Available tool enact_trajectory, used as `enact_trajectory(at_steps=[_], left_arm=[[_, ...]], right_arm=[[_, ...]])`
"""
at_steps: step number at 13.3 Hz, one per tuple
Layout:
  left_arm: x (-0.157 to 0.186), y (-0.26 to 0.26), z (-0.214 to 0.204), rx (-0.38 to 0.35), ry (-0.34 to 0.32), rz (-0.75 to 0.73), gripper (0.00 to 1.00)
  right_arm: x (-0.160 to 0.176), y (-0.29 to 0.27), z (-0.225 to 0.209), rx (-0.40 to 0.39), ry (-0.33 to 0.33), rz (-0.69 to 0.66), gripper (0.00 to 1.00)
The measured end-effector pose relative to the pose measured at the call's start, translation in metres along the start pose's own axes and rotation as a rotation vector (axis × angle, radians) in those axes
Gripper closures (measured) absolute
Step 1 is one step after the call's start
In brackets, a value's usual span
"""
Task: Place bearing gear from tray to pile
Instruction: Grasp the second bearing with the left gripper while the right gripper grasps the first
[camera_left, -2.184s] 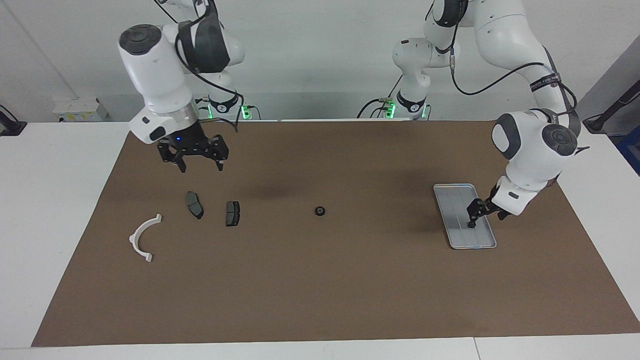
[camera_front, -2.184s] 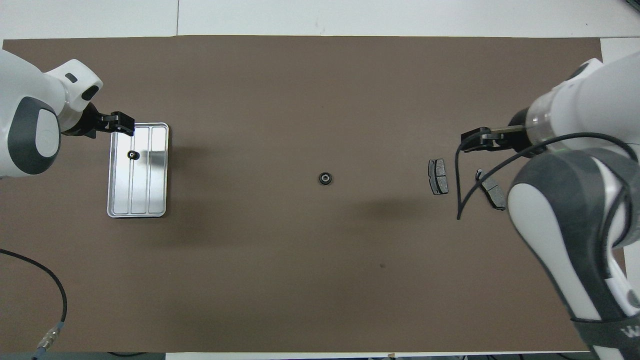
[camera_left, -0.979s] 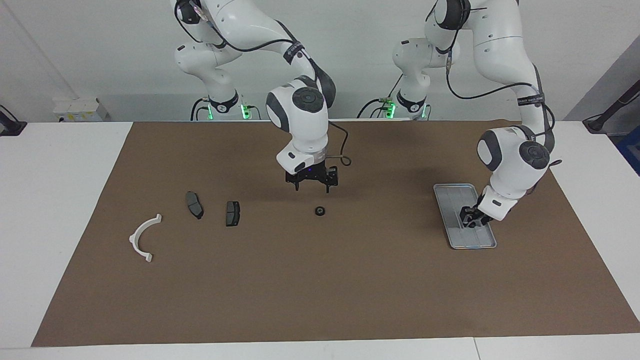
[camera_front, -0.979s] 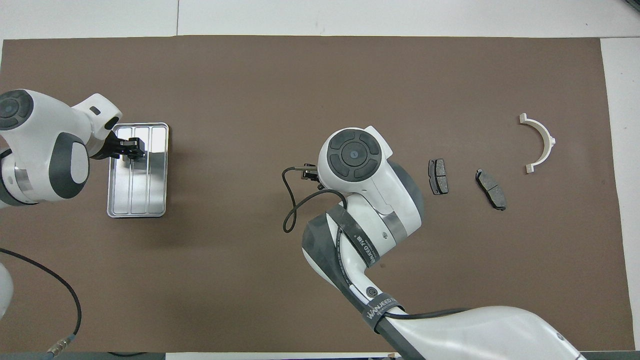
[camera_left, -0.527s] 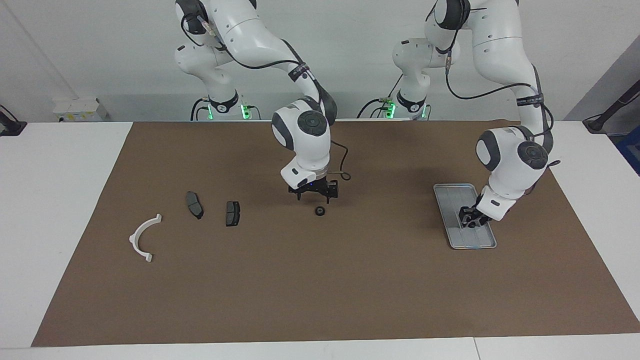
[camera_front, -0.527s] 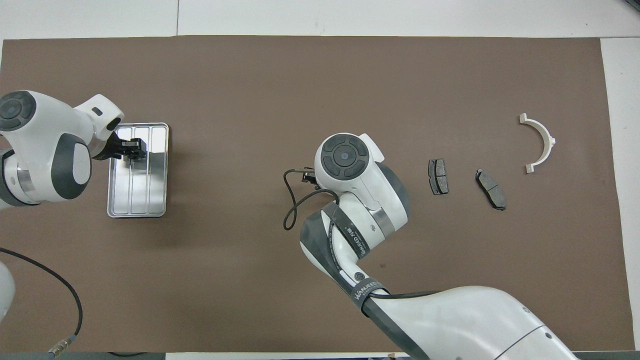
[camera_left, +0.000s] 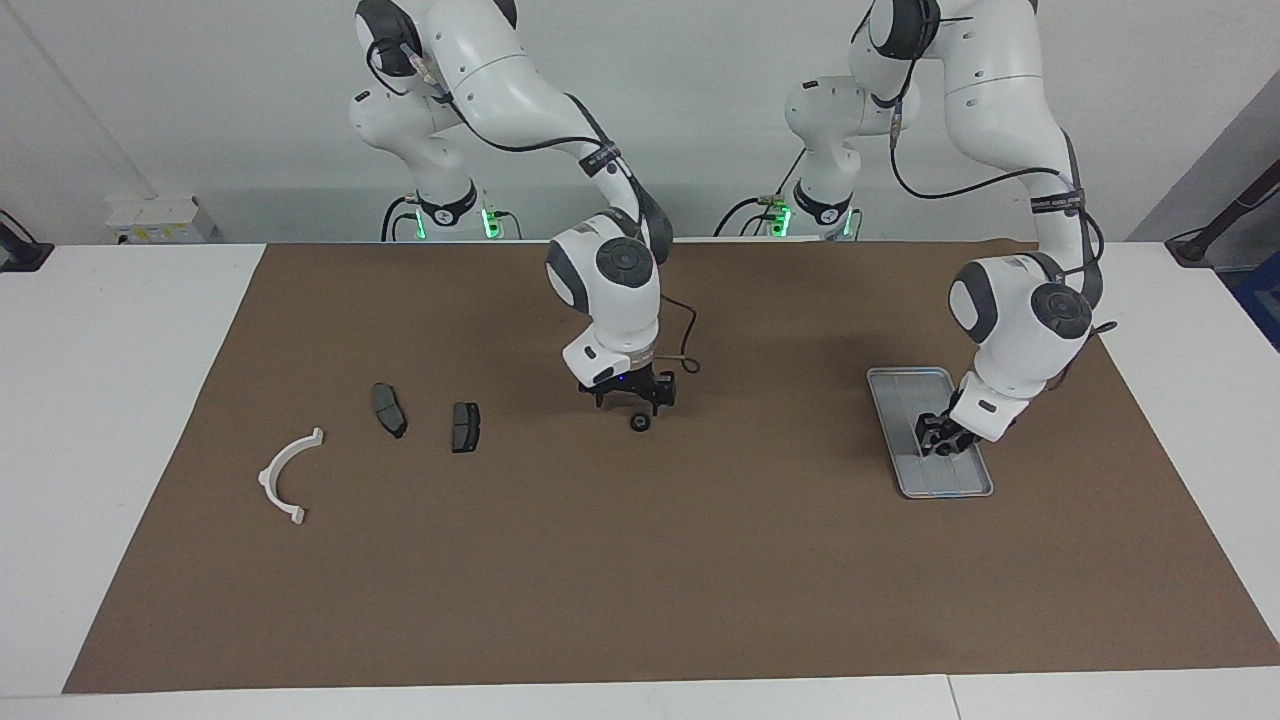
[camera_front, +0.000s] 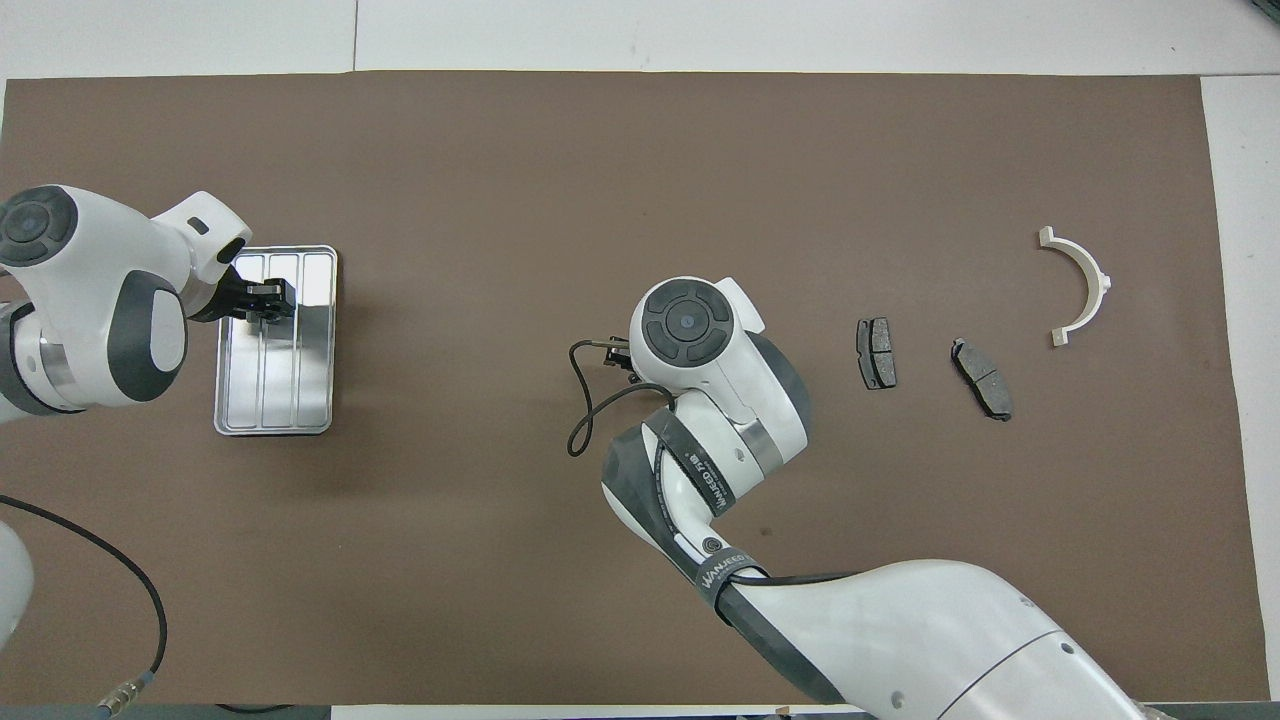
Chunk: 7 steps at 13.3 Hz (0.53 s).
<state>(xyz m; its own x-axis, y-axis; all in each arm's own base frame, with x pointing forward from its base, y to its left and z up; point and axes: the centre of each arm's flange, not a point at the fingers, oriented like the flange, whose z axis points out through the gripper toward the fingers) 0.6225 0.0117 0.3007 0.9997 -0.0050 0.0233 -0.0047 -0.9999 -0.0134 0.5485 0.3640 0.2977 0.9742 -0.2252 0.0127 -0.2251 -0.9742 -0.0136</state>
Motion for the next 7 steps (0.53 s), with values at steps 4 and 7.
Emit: enact_trajectory(at_steps=[4, 7], left_arm=[[-0.001, 0.000, 0.001, 0.000, -0.002, 0.000, 0.57], [-0.001, 0.001, 0.000, 0.000, -0.001, 0.000, 0.74]], right_arm=[[0.005, -0.005, -0.004, 0.011, 0.010, 0.000, 0.00], [0.006, -0.007, 0.008, 0.003, 0.001, -0.001, 0.02]])
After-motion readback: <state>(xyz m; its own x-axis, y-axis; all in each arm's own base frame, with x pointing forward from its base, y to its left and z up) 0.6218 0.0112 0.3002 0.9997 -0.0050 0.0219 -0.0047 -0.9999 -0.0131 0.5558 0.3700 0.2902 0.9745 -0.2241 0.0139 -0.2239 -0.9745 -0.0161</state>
